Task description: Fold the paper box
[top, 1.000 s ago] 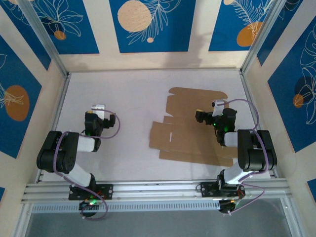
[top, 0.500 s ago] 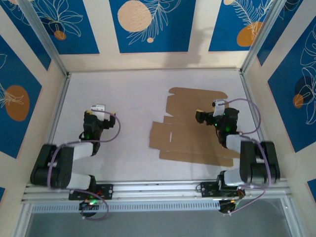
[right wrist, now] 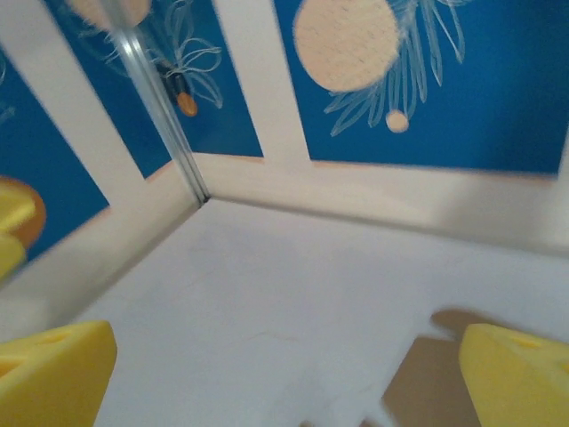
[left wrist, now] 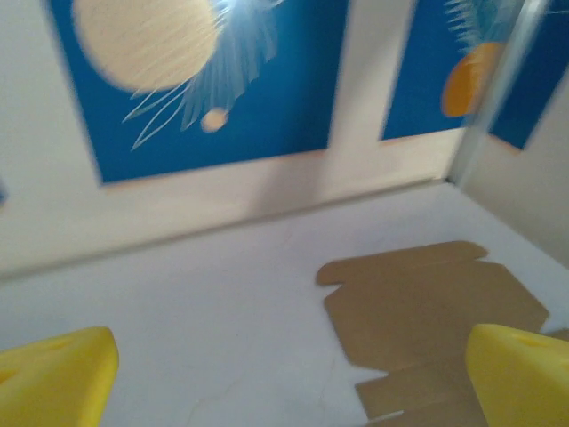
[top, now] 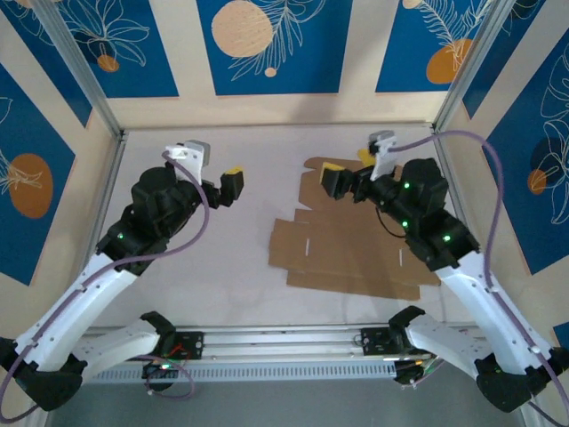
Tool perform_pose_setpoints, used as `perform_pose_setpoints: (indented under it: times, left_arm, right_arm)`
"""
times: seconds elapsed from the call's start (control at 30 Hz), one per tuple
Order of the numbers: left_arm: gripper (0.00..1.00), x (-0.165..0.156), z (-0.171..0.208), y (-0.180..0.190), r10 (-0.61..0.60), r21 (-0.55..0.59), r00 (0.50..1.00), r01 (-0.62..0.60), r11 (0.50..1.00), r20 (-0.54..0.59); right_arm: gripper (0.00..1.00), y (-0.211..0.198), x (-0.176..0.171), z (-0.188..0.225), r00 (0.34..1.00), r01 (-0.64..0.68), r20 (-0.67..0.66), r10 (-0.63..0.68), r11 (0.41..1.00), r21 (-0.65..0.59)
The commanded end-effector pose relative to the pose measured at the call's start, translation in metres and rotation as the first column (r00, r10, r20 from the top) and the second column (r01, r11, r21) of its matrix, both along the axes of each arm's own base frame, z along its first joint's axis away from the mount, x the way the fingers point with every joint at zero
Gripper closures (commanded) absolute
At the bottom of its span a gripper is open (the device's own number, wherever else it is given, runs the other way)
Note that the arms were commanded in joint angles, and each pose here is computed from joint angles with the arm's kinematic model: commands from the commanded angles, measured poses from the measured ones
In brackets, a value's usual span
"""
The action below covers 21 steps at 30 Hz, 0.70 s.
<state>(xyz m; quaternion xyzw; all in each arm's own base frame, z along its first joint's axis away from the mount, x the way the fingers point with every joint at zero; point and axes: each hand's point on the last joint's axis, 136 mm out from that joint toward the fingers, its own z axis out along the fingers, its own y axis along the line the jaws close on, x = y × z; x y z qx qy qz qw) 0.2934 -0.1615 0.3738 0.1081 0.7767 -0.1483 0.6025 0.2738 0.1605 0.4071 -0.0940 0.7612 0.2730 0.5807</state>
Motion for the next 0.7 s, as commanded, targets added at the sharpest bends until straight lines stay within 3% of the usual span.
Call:
perform_pose_setpoints:
  times: [0.0,0.07,0.17,0.27,0.33,0.47,0.57,0.63,0.67]
  left_arm:
    - [0.00,-0.011,-0.099,0.034,0.151,0.063,0.928,-0.137,0.989,-0.340]
    - [0.00,-0.016,-0.114,0.014,0.061,-0.065,0.898,-0.099,0.993,-0.436]
    - [0.00,-0.030,-0.138,-0.031,-0.147,-0.226,0.800,0.015,0.974,-0.581]
    - [0.00,-0.034,-0.164,-0.057,-0.267,-0.355,0.732,0.037,0.934,-0.627]
    - [0.00,-0.036,-0.187,-0.062,-0.278,-0.379,0.693,0.007,0.925,-0.666]
    - [0.00,-0.043,-0.218,-0.066,-0.286,-0.372,0.632,-0.004,0.928,-0.720]
    - [0.00,-0.039,-0.221,-0.079,-0.352,-0.426,0.636,0.040,0.904,-0.687]
    - [0.00,-0.032,-0.229,-0.085,-0.363,-0.445,0.635,0.035,0.895,-0.682]
    - [0.00,-0.028,-0.235,-0.088,-0.365,-0.446,0.633,0.033,0.894,-0.683]
  right_arm:
    - [0.01,-0.018,-0.028,-0.059,0.912,0.027,-0.407,0.042,0.987,0.161]
    - [0.00,-0.027,-0.038,-0.065,0.879,0.065,-0.476,0.037,0.978,0.196]
    - [0.01,-0.040,-0.058,-0.096,0.835,0.149,-0.546,-0.069,0.983,0.103]
    - [0.08,-0.047,-0.078,-0.146,0.707,0.200,-0.695,-0.134,0.980,0.015]
    - [0.16,-0.047,-0.089,-0.182,0.590,0.233,-0.788,-0.176,0.971,-0.042]
    - [0.14,-0.042,-0.097,-0.235,0.446,0.271,-0.864,-0.235,0.955,-0.120]
    - [0.08,-0.032,-0.090,-0.260,0.414,0.239,-0.879,-0.238,0.960,-0.148]
    - [0.07,-0.023,-0.083,-0.268,0.459,0.163,-0.865,-0.200,0.977,-0.140]
    - [0.10,-0.008,-0.082,-0.269,0.509,0.079,-0.855,-0.101,0.994,-0.070]
